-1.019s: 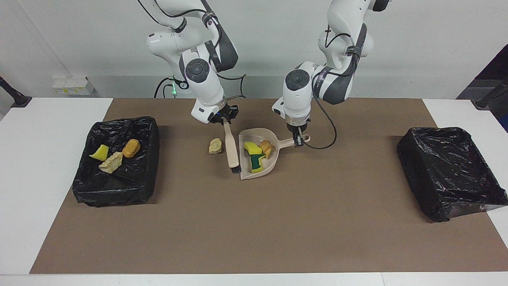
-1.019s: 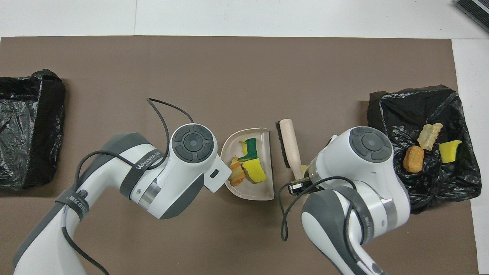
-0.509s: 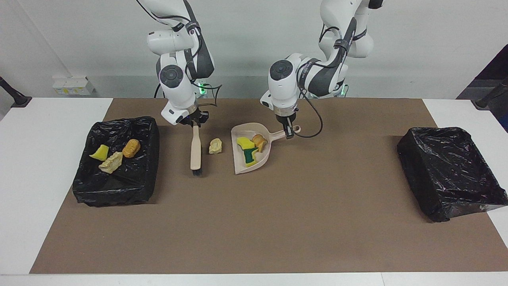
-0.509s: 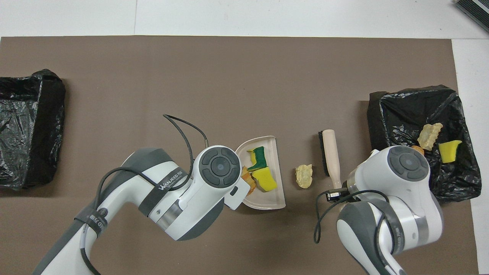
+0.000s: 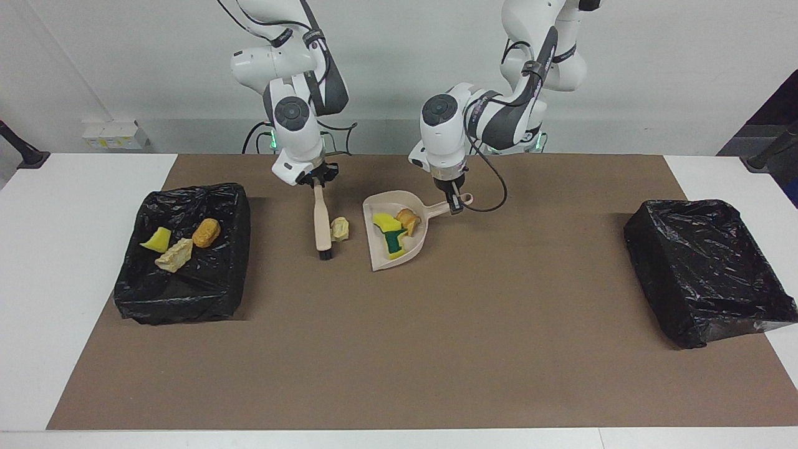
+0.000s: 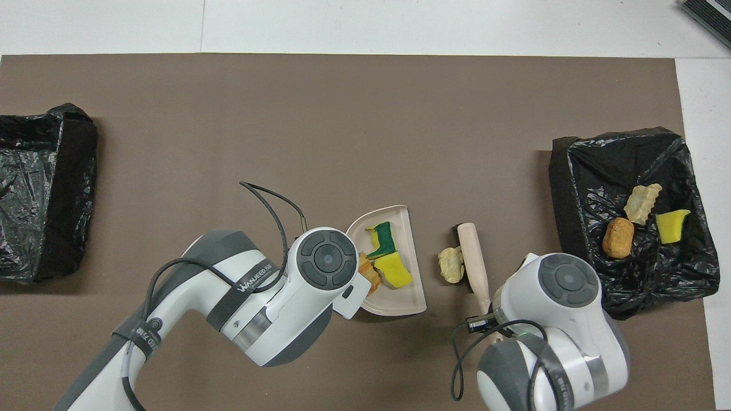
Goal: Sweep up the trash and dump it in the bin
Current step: 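Carry the loaded dustpan over the nearby black bag with the left gripper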
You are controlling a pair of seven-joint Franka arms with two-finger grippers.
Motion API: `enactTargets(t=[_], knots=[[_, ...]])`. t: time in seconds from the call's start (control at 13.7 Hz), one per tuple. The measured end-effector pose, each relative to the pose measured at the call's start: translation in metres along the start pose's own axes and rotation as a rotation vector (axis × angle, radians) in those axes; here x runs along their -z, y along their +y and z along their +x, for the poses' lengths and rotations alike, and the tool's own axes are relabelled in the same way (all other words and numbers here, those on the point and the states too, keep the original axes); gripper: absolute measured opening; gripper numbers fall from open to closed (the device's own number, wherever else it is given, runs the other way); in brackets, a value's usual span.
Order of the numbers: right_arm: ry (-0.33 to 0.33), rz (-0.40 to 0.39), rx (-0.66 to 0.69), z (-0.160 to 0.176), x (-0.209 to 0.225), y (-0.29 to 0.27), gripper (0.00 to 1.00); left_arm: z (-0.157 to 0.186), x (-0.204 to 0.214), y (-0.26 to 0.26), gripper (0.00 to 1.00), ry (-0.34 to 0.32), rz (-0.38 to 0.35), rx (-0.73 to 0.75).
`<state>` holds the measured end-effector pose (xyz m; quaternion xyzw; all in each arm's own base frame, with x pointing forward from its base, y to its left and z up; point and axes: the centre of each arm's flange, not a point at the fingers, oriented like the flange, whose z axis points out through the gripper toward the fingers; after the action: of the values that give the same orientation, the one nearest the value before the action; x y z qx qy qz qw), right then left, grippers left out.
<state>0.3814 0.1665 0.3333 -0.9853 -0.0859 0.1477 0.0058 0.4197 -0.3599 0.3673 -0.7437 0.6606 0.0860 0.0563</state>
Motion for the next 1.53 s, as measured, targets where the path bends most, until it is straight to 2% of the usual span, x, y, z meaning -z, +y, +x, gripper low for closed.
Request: enactTargets(t=[0.22, 0.51, 0.65, 0.87, 1.02, 1.31, 1.53], knots=[[0.017, 0.11, 0.013, 0.003, -0.007, -0.047, 0.26, -0.004, -0.009, 0.005, 0.33, 0.013, 0.014, -0.001], [-0.011, 0.277, 0.001, -0.001, -0.001, -0.1, 0.26, -0.011, -0.012, 0.008, 0.33, 0.019, 0.027, -0.027], [-0.013, 0.302, 0.013, -0.003, 0.003, -0.115, 0.26, -0.015, -0.012, 0.001, 0.33, 0.032, 0.037, -0.08], [-0.018, 0.272, 0.018, 0.001, 0.003, -0.106, 0.26, -0.026, -0.014, -0.012, 0.33, 0.04, 0.042, -0.134], [-0.01, 0.207, 0.028, 0.006, 0.007, -0.092, 0.26, -0.03, -0.015, -0.017, 0.33, 0.043, 0.043, -0.146], [-0.014, 0.072, -0.044, 0.006, 0.024, -0.091, 0.26, -0.046, -0.017, -0.034, 0.33, 0.053, 0.04, -0.179], [-0.03, 0.037, -0.076, 0.002, 0.029, -0.098, 0.26, -0.066, -0.009, -0.05, 0.33, 0.116, 0.016, -0.205]])
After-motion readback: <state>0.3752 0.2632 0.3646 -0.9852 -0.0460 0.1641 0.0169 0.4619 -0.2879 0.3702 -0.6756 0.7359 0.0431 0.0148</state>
